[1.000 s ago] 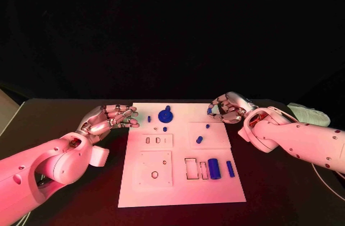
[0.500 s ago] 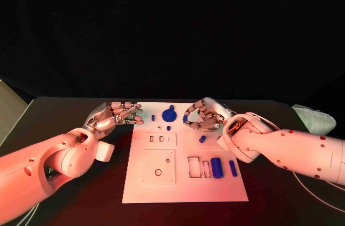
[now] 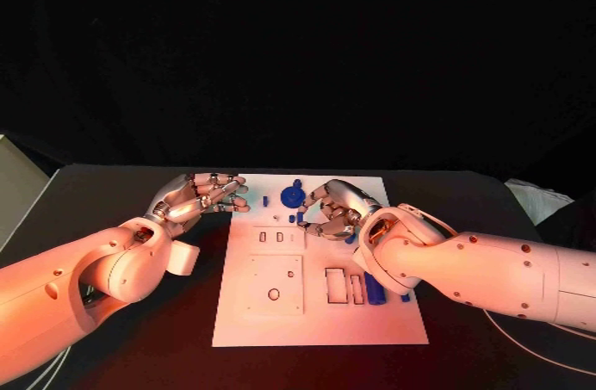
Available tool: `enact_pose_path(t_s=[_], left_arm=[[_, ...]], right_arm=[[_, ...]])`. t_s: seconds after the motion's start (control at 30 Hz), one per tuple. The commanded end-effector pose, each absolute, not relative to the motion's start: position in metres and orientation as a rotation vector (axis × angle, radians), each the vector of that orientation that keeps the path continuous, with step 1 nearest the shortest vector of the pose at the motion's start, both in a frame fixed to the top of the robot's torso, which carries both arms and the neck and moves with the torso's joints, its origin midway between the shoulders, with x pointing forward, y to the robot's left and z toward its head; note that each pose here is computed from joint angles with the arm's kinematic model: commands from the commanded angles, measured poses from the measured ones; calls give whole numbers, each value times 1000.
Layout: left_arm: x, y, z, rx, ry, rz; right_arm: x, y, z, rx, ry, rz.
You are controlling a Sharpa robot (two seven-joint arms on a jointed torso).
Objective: Assemble the parts on the task board
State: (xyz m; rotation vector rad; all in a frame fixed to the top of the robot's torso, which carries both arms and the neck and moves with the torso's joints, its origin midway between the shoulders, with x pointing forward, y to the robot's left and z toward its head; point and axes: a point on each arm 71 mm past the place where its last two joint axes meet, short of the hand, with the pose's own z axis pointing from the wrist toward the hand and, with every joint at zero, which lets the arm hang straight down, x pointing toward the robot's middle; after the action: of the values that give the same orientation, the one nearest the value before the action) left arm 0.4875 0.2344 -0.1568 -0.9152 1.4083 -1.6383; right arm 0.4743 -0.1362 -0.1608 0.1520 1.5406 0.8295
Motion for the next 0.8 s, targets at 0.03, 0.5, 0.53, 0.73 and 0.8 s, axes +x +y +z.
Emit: enact_pose_path(t_s=[0.03, 0.5, 0.53, 0.73, 0.8], left_arm=[[486, 232, -156, -905, 1417, -1663], [486, 232, -156, -904, 1418, -1664], [486, 231, -156, -904, 1418, -1664], [486, 232, -156, -904, 1418, -1663], [486, 232, -156, -904, 1418, -1663]], right_arm=[[473, -135, -164, 174, 1535, 753], [465, -112, -177, 151, 1548, 735], [465, -111, -177, 149, 1547, 734], [464, -106, -180, 141, 1549, 729], [464, -105, -181, 137, 1550, 728]])
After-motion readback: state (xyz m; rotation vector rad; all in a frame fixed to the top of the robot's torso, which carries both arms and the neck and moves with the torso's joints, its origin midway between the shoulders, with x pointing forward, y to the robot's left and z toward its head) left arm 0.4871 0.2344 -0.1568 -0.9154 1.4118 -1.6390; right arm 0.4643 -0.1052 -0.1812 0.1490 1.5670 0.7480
